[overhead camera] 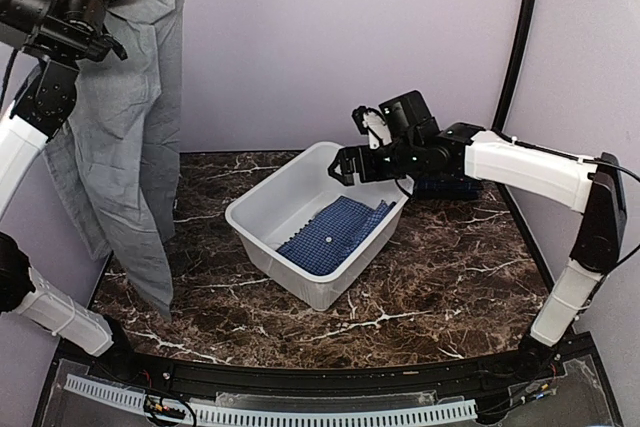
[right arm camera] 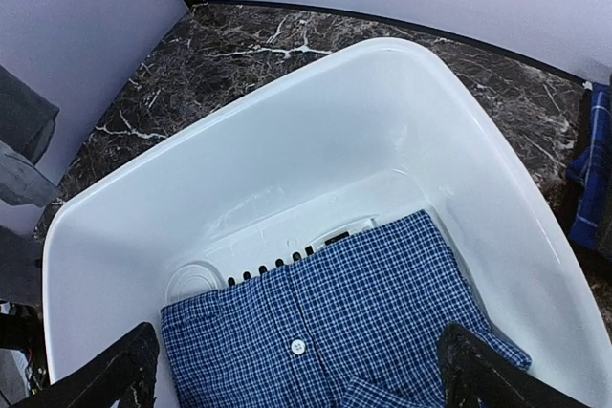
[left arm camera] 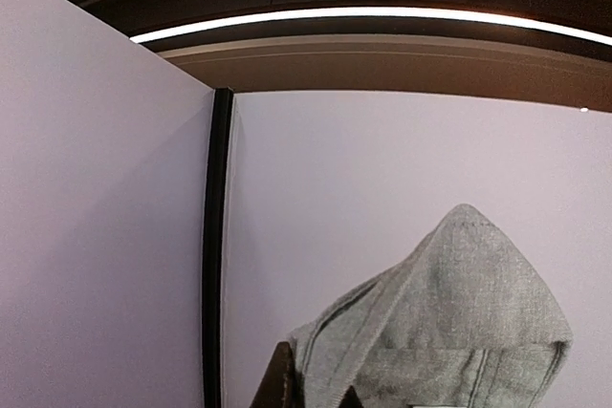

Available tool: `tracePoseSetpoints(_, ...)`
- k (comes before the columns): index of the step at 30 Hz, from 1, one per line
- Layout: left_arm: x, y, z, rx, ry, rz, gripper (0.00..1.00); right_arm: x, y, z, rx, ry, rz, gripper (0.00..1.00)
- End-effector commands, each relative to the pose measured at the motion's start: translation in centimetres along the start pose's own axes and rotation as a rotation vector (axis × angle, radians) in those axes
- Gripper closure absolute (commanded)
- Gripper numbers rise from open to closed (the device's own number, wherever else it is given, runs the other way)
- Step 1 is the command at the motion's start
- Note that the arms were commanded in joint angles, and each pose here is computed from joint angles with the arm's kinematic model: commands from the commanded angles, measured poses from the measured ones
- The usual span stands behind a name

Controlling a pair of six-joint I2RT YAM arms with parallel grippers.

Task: Fold and stack the long sleeve shirts
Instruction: Place the crumpled shirt at the center of the board.

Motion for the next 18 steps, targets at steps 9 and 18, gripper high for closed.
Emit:
tracePoseSetpoints(9, 0.9, -10.4, 37.4, 0.132, 0.902, 0.294, 1.00, -5.1, 3.1, 2.2, 0.048, 0.152, 0.036, 0.02)
tracePoseSetpoints(18, 9.3, -14.4, 49.2, 0.184, 1.250, 0.446, 0.69, -5.6, 0.0, 7.7, 0.037, 0.310, 0.130, 0.01)
Point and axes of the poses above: each gripper's point midway between its finger pads, its own x axis back along the fingers, its own y axis along the line the jaws close on, z = x × y, the point moved 1 cm from there along x, back along the fingers, and after that the axes turned 12 degrees about -x, right-handed, at the moved point
